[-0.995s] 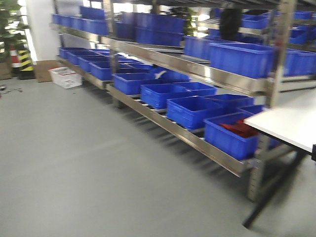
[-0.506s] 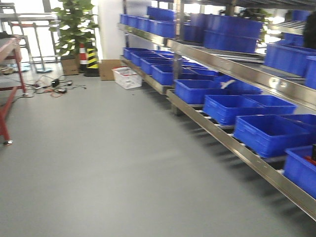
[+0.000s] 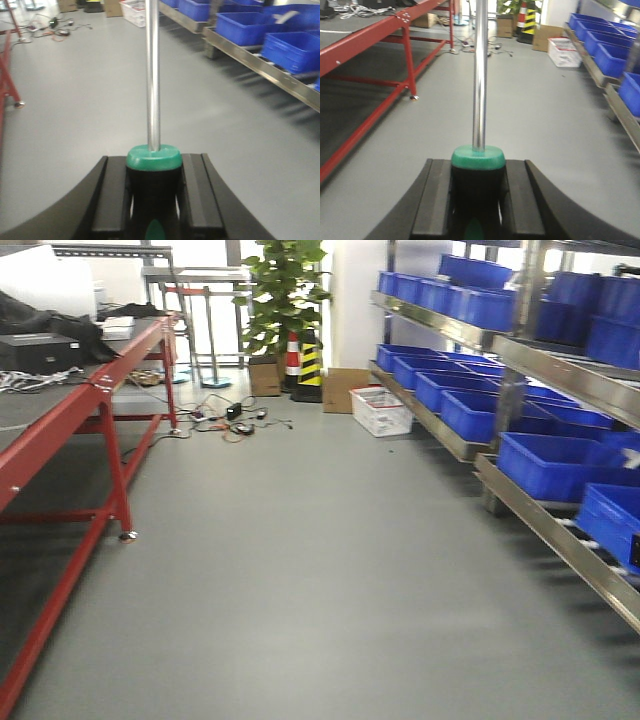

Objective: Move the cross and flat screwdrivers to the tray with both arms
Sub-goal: 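Drive the base along the shelves to the grey tray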

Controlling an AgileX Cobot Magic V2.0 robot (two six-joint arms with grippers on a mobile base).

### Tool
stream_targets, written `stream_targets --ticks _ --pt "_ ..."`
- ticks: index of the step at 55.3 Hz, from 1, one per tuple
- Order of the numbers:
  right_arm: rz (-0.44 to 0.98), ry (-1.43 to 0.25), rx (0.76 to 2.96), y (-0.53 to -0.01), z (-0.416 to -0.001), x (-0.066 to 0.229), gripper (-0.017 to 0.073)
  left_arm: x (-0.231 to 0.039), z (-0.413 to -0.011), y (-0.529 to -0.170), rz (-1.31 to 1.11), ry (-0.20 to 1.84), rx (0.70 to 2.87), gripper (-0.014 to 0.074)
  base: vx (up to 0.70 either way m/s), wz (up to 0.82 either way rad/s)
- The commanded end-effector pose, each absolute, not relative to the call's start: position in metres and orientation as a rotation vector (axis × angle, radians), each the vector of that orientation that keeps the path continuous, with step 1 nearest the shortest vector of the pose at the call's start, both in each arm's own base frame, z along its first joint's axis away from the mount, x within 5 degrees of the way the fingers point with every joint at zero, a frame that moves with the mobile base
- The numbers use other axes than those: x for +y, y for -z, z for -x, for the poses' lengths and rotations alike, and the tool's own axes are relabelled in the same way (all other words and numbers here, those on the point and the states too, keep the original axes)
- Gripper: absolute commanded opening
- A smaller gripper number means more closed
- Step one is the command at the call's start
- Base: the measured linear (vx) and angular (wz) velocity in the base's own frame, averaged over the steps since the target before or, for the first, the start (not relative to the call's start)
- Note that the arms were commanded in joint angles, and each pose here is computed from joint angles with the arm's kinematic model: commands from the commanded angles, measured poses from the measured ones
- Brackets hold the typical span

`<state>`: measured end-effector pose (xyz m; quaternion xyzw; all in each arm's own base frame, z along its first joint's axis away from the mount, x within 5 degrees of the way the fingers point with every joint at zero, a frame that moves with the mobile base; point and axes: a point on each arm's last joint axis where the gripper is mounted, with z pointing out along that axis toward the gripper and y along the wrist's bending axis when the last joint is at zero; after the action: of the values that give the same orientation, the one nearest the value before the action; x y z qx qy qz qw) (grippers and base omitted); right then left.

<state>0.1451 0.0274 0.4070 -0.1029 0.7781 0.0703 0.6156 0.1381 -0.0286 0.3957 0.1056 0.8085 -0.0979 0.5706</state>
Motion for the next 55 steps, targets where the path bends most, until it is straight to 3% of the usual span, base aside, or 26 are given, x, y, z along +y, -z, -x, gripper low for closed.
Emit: stream_targets --ticks 1,31,55 --pt "0.209 -0.146 1.672 -0.4255 -0.1433 0.0254 -0.0008 -0.0278 -0.1379 -0.4133 -0.204 0.239 1.783 -0.0003 0.6 0.34" --pt "0.209 -0.146 1.672 -0.4255 -0.1433 0.0254 -0.0008 -0.0278 -0.1379 -0.4133 -0.204 0.239 1.783 -0.0003 0.59 0.19" --pt "0.212 -0.147 1.679 -0.4248 -0.1432 0.0256 -0.0008 -0.0279 -0.1378 -0.4133 -0.204 0.239 1.783 -0.0003 0.59 -0.25"
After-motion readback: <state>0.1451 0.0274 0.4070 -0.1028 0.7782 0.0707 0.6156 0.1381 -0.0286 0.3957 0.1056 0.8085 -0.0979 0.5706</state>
